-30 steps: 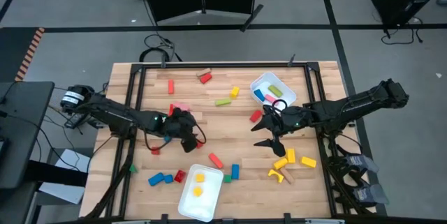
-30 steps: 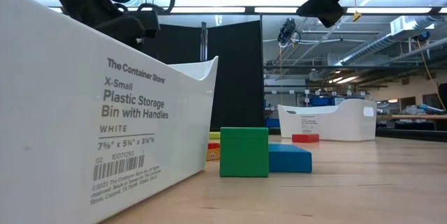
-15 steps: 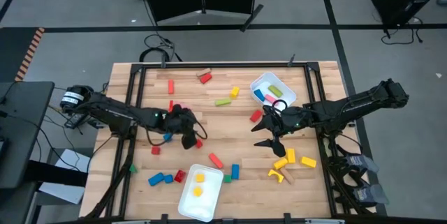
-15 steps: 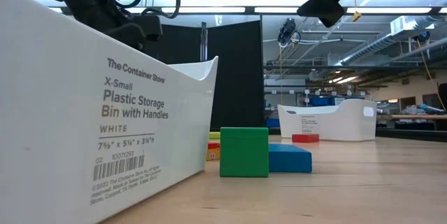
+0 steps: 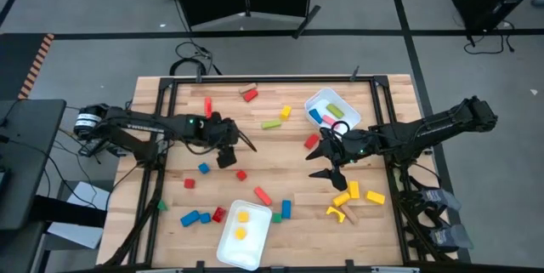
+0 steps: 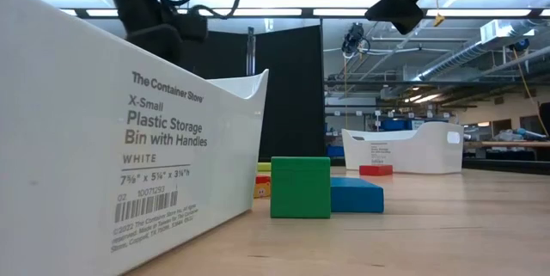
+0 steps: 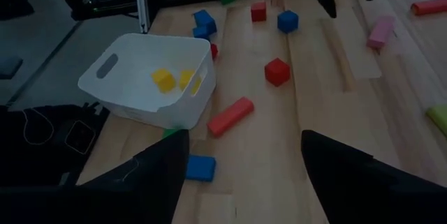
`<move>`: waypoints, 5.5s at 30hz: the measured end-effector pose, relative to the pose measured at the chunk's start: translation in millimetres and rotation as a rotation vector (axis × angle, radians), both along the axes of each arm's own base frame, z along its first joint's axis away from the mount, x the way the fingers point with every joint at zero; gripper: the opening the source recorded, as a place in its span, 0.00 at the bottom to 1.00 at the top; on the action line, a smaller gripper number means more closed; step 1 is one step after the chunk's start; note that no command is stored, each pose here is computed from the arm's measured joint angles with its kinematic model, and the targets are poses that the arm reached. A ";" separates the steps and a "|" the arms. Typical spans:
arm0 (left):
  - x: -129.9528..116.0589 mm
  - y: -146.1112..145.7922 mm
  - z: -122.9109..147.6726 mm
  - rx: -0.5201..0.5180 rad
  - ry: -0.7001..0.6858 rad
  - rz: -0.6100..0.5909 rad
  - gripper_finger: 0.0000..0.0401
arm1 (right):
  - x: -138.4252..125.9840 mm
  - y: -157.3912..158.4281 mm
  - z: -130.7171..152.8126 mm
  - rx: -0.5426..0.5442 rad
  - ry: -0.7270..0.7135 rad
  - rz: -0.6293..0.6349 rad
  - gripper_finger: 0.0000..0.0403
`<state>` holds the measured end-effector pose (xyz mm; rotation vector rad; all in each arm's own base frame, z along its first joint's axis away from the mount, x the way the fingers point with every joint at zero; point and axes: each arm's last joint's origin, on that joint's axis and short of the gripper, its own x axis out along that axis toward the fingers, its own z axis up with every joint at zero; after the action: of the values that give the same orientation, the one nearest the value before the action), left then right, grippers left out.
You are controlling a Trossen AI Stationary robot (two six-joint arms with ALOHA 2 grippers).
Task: Sort blocks by size
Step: Put the red square block into the bottom white bin, then put the green rectangle block into the top white bin
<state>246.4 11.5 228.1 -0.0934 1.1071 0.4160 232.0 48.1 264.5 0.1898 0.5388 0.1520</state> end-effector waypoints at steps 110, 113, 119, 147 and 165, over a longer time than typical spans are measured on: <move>-63.9 -94.5 55.8 0.056 -0.633 -0.072 0.76 | 141.3 -134.4 -90.8 -0.422 0.411 -0.088 0.71; -71.2 -87.2 43.8 0.039 -0.675 0.001 0.76 | 151.4 -156.8 -97.8 -0.404 0.439 -0.060 0.71; -78.5 -72.2 21.2 0.046 -0.718 0.115 0.76 | 167.5 -185.3 -116.1 -0.367 0.518 -0.018 0.71; -75.8 -53.4 15.9 0.132 -0.781 0.323 0.76 | 171.3 -189.5 -117.9 -0.345 0.587 -0.015 0.27; -70.5 -59.1 7.4 -0.027 -0.716 0.266 0.76 | 60.9 -169.7 54.3 -0.328 0.251 -0.124 0.27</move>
<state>175.9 -47.6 235.5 -0.3858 0.3923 0.5477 292.9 -121.6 318.9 -0.0794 0.7908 -0.0837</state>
